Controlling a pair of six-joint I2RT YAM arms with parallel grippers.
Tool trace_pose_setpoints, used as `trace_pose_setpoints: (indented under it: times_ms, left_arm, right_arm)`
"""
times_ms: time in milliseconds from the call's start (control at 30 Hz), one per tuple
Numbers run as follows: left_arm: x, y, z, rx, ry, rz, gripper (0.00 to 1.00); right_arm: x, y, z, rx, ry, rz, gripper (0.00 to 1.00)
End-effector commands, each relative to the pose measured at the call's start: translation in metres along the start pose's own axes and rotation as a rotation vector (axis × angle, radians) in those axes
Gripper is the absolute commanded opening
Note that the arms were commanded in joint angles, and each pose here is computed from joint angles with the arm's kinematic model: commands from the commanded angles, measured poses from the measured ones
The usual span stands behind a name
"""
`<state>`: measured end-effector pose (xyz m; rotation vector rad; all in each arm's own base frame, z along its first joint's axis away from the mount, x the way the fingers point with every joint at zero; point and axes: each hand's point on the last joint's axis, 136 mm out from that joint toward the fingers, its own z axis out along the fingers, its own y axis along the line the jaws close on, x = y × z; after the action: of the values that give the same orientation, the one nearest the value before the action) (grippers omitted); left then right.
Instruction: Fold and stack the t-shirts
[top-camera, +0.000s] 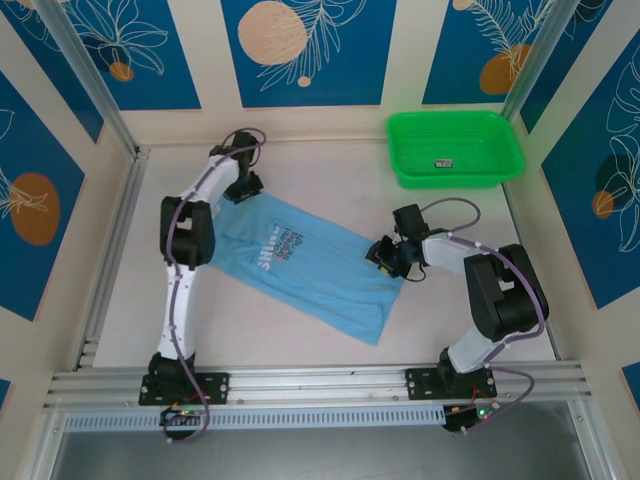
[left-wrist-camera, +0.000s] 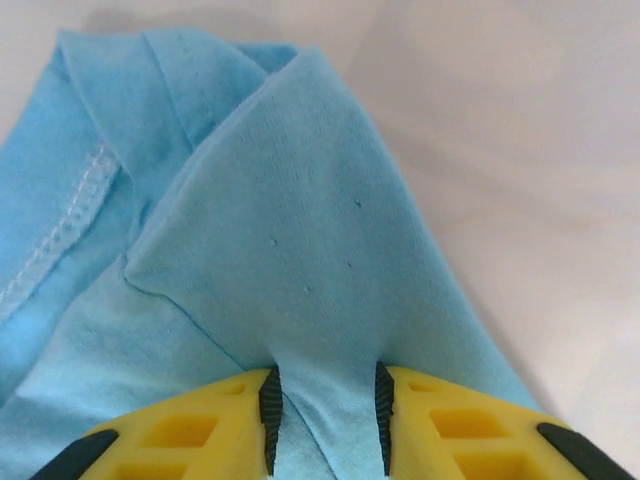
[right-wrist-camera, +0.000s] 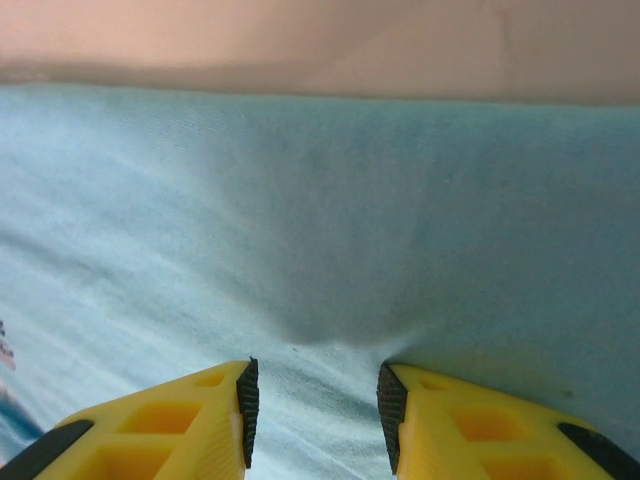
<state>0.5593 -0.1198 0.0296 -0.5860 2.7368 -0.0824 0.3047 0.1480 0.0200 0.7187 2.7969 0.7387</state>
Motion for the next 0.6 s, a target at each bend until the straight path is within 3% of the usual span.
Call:
trace_pose_setpoints:
  times_ms: [0,300,567]
  left_arm:
    - [0.021,-0.040,0.029,0.079,0.078,0.098,0.34]
    - [0.023,-0.181,0.006,0.551,-0.049,0.195,0.38]
    - [0.030,-0.233,-0.040,0.644,-0.170,0.258,0.41]
  right_arm:
    - [0.049,-0.036,0.011,0.107,0.138,0.136,0.42]
    - [0.115,-0.034,0.010,0.153,0.123,0.259,0.43]
    - [0.156,-0.020,0.014,0.166,0.106,0.268,0.50]
